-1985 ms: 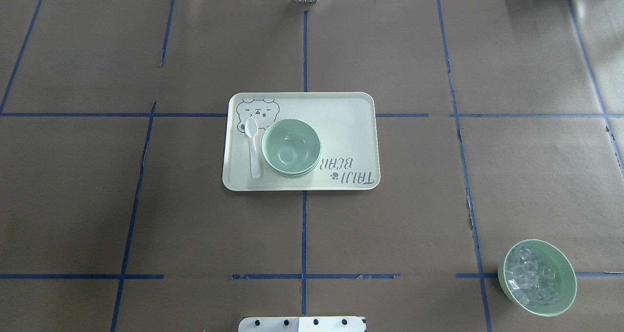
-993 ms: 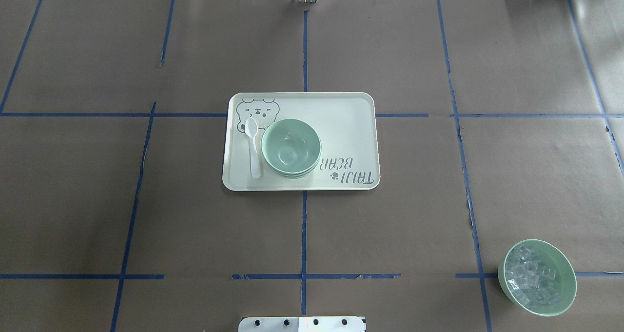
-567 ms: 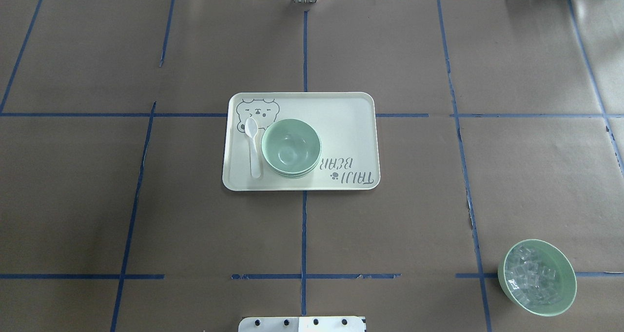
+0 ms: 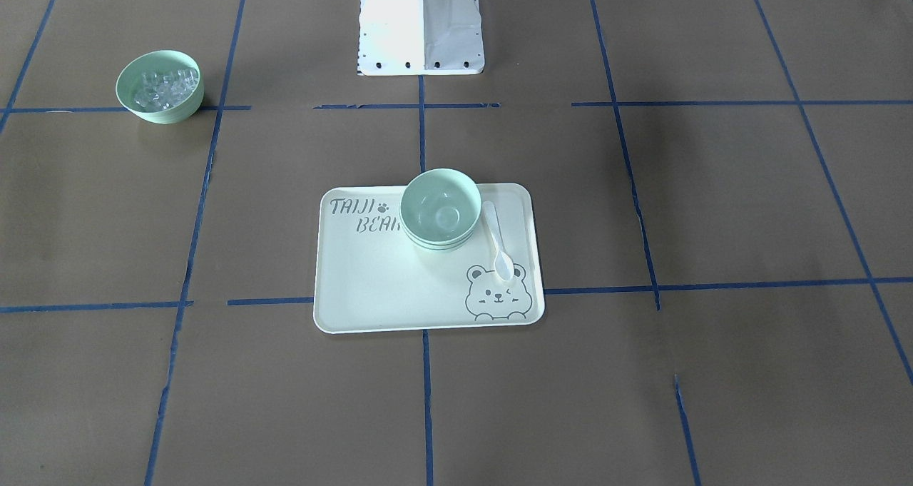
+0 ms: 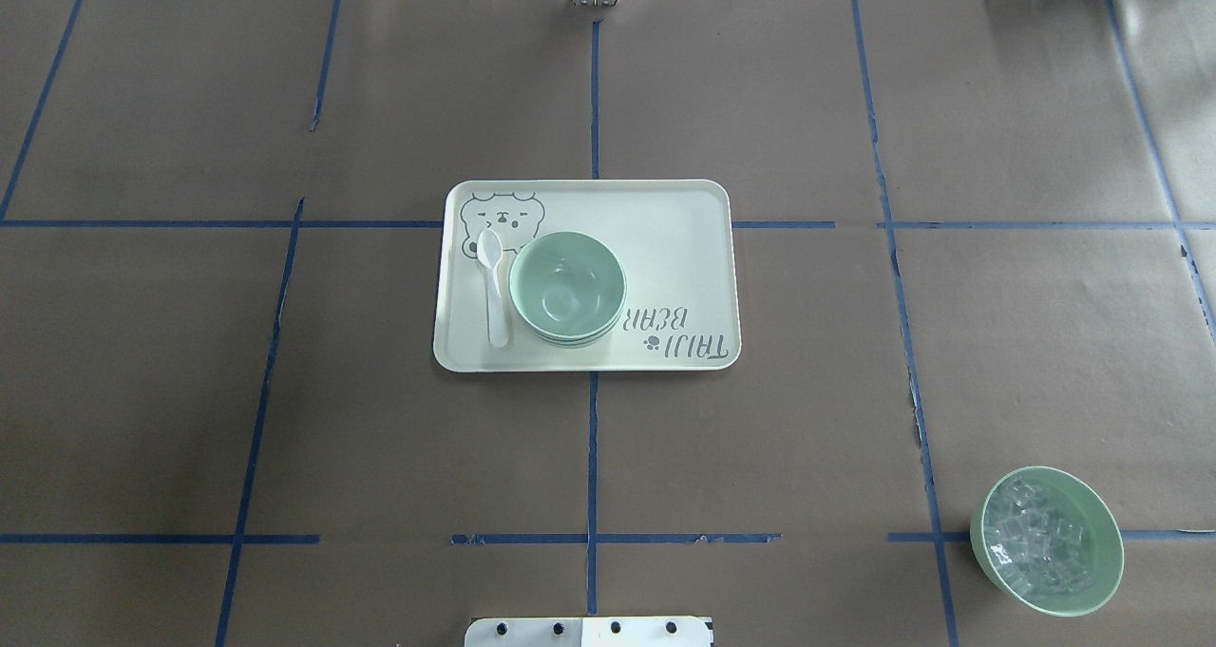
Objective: Stack green bowls together
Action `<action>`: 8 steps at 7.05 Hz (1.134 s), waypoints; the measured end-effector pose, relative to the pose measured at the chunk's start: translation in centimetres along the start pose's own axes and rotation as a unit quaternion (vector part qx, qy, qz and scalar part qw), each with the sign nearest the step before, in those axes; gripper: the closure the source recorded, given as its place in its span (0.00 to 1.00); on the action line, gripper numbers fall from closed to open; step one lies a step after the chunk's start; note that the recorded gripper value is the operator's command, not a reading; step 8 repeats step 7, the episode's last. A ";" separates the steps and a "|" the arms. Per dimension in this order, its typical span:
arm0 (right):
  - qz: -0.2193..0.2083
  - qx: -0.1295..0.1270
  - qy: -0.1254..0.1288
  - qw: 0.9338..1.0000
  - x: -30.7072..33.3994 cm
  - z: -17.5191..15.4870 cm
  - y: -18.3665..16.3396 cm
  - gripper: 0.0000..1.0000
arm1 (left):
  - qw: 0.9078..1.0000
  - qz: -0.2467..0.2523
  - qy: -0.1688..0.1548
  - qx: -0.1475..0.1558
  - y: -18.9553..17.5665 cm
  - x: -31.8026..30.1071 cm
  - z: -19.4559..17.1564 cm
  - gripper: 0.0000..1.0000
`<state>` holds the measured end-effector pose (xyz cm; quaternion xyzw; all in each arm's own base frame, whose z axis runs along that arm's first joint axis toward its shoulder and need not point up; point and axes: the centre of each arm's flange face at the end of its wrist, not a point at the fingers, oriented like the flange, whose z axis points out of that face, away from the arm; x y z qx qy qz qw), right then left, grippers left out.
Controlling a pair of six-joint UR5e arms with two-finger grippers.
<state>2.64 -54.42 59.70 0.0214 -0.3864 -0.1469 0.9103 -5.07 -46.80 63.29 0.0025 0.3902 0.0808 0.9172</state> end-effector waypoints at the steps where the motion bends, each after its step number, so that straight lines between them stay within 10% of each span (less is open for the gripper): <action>1: -0.002 0.000 0.006 1.000 0.1 0.0 0.0 0.00 | 1.000 0.027 -0.012 -0.002 0.1 -0.3 0.1 0.00; 8: 0.018 0.002 0.013 1.000 0.4 -0.3 0.1 0.00 | 1.000 -0.017 -0.019 0.005 -0.6 0.0 -0.3 0.00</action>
